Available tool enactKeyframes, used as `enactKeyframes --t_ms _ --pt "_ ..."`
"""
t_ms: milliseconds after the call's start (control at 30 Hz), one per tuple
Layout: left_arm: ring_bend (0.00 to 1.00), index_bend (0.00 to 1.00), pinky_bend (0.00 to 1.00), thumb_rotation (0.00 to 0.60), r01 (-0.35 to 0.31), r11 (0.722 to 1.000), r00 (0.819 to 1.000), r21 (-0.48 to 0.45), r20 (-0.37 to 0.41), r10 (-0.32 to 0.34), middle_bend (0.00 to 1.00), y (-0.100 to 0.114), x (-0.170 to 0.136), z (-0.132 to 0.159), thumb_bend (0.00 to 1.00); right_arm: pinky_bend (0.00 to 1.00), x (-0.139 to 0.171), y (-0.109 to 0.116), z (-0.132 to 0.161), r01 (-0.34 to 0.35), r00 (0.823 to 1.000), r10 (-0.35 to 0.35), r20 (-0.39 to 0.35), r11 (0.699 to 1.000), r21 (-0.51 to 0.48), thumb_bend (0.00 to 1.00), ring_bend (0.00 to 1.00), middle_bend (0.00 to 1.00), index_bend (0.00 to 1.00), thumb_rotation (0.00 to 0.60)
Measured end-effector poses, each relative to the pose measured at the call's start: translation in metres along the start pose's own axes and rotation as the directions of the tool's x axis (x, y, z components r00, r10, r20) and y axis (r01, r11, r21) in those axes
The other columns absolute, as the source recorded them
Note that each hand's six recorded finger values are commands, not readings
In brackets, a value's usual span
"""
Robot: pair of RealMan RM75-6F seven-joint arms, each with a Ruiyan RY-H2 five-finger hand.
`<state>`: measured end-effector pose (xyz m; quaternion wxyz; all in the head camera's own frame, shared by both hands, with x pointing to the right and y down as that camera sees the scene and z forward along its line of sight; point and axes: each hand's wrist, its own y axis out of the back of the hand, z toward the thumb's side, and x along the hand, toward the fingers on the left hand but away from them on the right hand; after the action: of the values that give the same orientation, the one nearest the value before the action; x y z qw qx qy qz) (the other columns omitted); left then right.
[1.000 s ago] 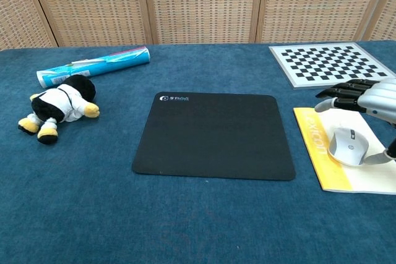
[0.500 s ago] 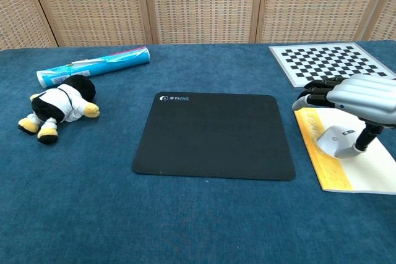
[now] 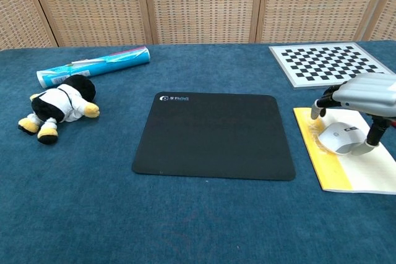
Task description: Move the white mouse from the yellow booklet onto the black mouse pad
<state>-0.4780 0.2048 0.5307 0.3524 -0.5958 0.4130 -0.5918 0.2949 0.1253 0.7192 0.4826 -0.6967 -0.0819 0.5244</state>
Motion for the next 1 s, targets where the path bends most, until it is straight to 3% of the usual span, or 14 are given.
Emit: enactKeyframes --t_ms 133,233,333,633,1000 --pt "0.00 0.00 0.00 0.600 -0.002 1.000 1.000 0.000 0.001 0.002 0.00 0.000 0.000 0.001 0.00 0.30 -0.003 -0.001 0.000 -0.008 1.000 0.008 0.001 1.000 -0.002 0.26 0.34 0.48 0.42 0.600" --pt "0.00 0.00 0.00 0.600 -0.002 1.000 1.000 0.000 0.000 0.002 0.00 0.000 0.000 0.001 0.00 0.32 -0.003 0.000 0.002 0.002 1.000 -0.002 -0.003 1.000 -0.002 0.27 0.39 0.54 0.51 0.600" --pt "0.00 0.00 0.00 0.600 -0.001 1.000 1.000 -0.001 -0.002 0.001 0.00 0.000 0.000 0.000 0.00 0.33 -0.004 0.002 0.004 0.025 1.000 -0.025 -0.009 1.000 -0.001 0.32 0.41 0.57 0.56 0.600" --pt "0.00 0.00 0.00 0.600 0.005 1.000 1.000 -0.005 -0.005 -0.005 0.00 0.000 0.002 -0.001 0.00 0.33 -0.004 0.017 0.012 0.108 0.993 -0.108 -0.045 0.994 -0.003 0.37 0.41 0.58 0.57 0.600" --pt "0.00 0.00 0.00 0.600 0.018 1.000 0.999 -0.012 -0.029 -0.018 0.00 -0.001 0.009 -0.006 0.00 0.33 -0.037 0.079 0.051 0.196 0.965 -0.168 -0.203 0.972 0.131 0.52 0.41 0.57 0.57 0.600"
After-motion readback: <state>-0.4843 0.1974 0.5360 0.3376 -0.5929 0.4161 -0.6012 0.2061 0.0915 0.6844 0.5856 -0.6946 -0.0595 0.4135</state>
